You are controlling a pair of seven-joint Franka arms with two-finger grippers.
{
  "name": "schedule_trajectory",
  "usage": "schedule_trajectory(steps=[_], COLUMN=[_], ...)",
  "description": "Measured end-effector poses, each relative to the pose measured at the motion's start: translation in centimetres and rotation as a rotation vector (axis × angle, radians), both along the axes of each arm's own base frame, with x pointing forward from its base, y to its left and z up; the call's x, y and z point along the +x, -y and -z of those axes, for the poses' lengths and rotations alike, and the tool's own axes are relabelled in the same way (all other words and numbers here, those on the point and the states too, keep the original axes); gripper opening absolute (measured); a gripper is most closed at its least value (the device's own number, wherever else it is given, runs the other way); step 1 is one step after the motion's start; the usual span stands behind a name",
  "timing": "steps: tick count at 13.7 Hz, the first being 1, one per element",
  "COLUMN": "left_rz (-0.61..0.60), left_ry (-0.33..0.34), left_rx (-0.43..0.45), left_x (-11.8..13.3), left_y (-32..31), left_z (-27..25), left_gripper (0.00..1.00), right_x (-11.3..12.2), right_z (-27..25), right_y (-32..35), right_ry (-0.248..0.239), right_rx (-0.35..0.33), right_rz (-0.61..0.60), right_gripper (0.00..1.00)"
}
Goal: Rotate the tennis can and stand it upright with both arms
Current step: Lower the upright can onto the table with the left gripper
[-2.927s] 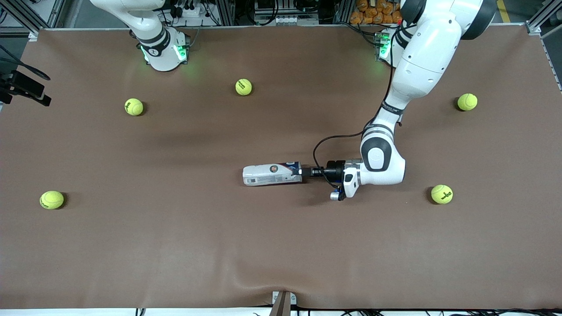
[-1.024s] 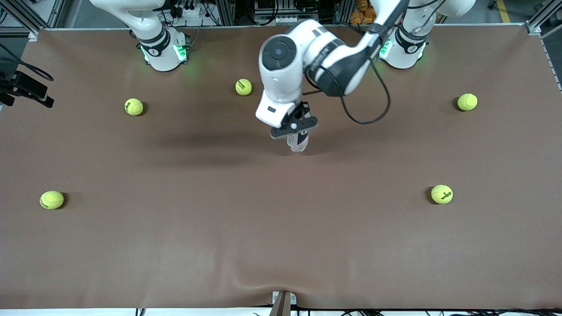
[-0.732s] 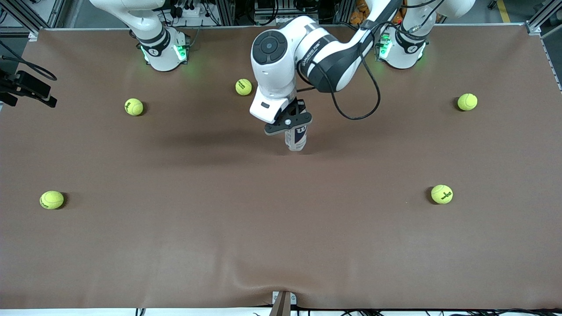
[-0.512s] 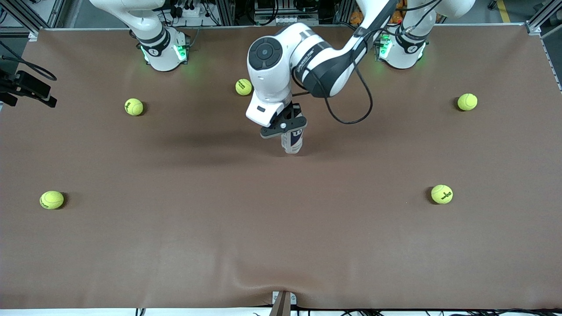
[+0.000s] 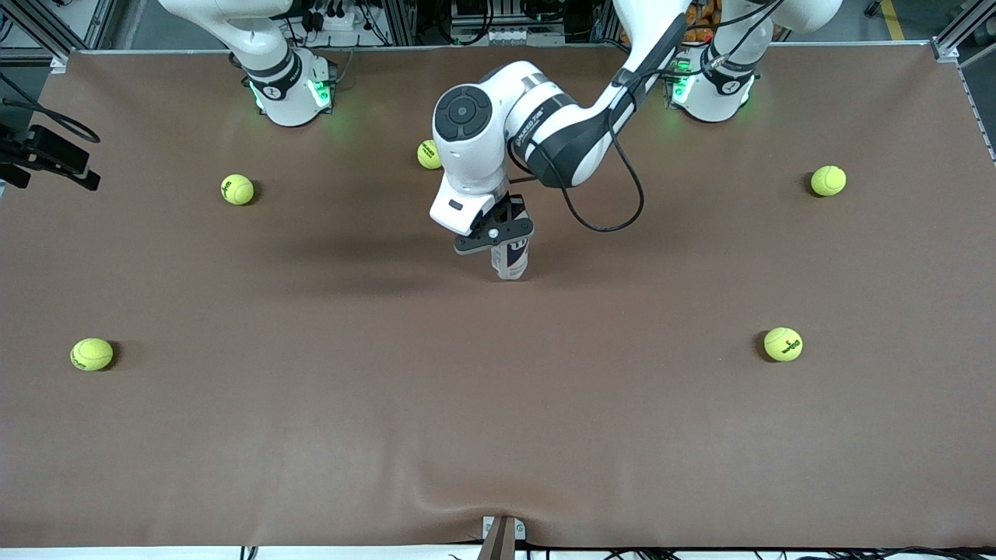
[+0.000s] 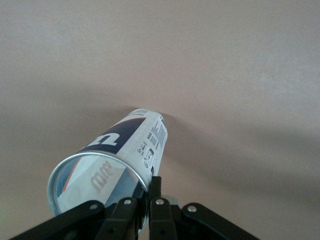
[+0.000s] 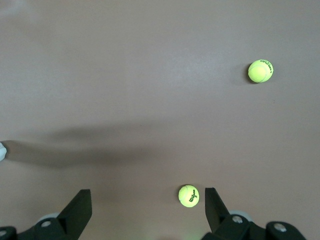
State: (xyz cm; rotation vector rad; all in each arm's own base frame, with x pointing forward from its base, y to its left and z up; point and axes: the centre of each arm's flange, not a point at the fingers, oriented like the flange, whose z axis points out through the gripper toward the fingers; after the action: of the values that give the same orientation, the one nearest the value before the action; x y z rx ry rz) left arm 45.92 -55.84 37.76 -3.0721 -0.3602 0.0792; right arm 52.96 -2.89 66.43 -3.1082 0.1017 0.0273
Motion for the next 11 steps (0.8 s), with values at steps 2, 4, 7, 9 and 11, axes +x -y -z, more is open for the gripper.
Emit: schedule_trajectory(steps=[2, 4, 7, 9, 11], left_rz=[0.001, 0.001, 0.001, 0.001, 0.001], left_ry=[0.001, 0.011, 0.021, 0.021, 0.021], left_rx=[-0.003, -0.015, -0.028, -0.028, -0.028], left_x=[0.0, 0.1, 0.3, 0.4, 0.4], left_y=[0.1, 0.3, 0.5, 0.6, 0.6], left_z=[0.2, 0.3, 0.7, 1.0, 1.2], left_gripper=[0.05, 0.05, 0.08, 0.15, 0.19], right_x=[0.0, 0.0, 0.0, 0.0, 0.0], right_z=[0.0, 0.0, 0.0, 0.0, 0.0], right_y=[0.0, 0.0, 0.0, 0.0, 0.1], right_ry=[0.000, 0.000, 0.000, 0.000, 0.000], right_rx=[0.000, 0.000, 0.000, 0.000, 0.000], right_rz=[0.000, 0.000, 0.000, 0.000, 0.001], right_gripper=[1.00, 1.00, 1.00, 1.00, 1.00])
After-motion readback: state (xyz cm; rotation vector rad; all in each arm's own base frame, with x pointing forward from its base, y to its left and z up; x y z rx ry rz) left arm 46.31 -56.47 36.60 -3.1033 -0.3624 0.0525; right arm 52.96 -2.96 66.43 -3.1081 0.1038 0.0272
